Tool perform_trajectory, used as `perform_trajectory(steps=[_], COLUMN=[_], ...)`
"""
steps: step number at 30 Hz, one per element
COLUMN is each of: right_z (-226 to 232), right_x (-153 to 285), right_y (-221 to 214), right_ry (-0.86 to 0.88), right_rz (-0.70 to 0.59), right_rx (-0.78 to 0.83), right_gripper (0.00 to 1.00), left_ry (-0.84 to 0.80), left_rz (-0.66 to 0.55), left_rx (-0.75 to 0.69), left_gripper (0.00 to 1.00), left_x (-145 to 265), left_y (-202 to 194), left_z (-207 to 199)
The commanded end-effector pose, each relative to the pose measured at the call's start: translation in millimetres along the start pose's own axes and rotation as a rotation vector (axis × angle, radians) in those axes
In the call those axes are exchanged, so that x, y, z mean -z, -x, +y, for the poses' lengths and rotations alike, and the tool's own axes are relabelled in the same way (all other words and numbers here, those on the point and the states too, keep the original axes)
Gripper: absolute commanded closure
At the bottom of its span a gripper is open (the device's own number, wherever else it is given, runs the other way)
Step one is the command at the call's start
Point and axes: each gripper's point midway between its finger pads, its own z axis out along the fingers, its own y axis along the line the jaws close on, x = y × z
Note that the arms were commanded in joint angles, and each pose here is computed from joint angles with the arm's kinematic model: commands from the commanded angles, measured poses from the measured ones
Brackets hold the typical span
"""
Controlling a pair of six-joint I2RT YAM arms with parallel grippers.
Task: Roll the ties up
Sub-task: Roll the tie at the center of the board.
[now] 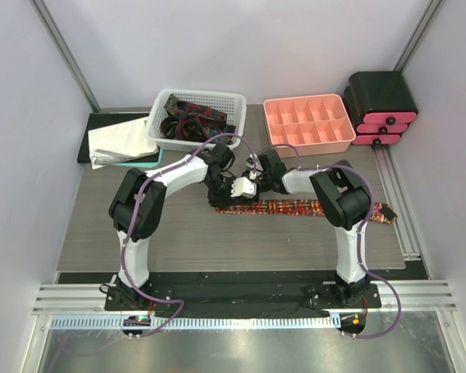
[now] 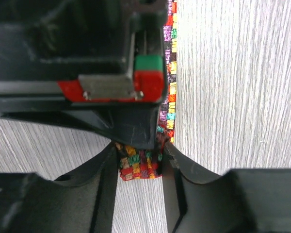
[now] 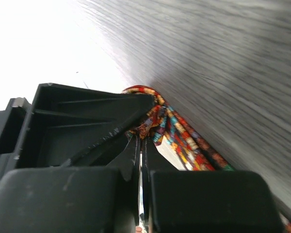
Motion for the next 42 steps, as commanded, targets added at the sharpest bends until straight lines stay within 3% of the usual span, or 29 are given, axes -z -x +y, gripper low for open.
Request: perform_trajectory(steps=[1,4,11,19,25,30,34,39,42], right_z=[-15,-31,-53,-72,-72,-64,-57,-46,-28], right_x=[12,14,10,8,-4,-17,-28,-33,-23], right_y=[10,10,8,4,2,0,0,2,3], right_ry=[-0.085,-0.126,-0.188,-0.254,-0.257,-0.229,-0.192,-0.147,-0.112], right_rz=[-0.034,-0.029,-0.007,0.018,0.048,0.053,0.046,0.035,0.022], right_rx=[0.032,0.017,-0.007,-0.013,-0.009,-0.013,-0.028,-0.034,-0.005], right_gripper=[0.99,0.99,0.99,0.99,0.99,0.99,0.99,0.99,0.89], left_ry=[-0.028,-0.011,0.04,0.051,0.071,0.056,0.038,0.013,-0.004], left_rz=[0.038,-0.013,-0.165,-0.245,-0.238,-0.22,-0.197,-0.172,-0.119], left_rx=[0.0,0.011,0.02,-0.001,-0.078,-0.102,-0.113,-0.09,-0.062], left_gripper=[0.57,0.45,0.34,0.27,0.27,0.37,0.6,0.73,0.78], left_x=[-11,2,30,22,15,14,15,15,12], left_y=[-18,-12,-1,9,14,12,8,6,-3], left_z=[-4,3,10,7,9,4,0,-2,1])
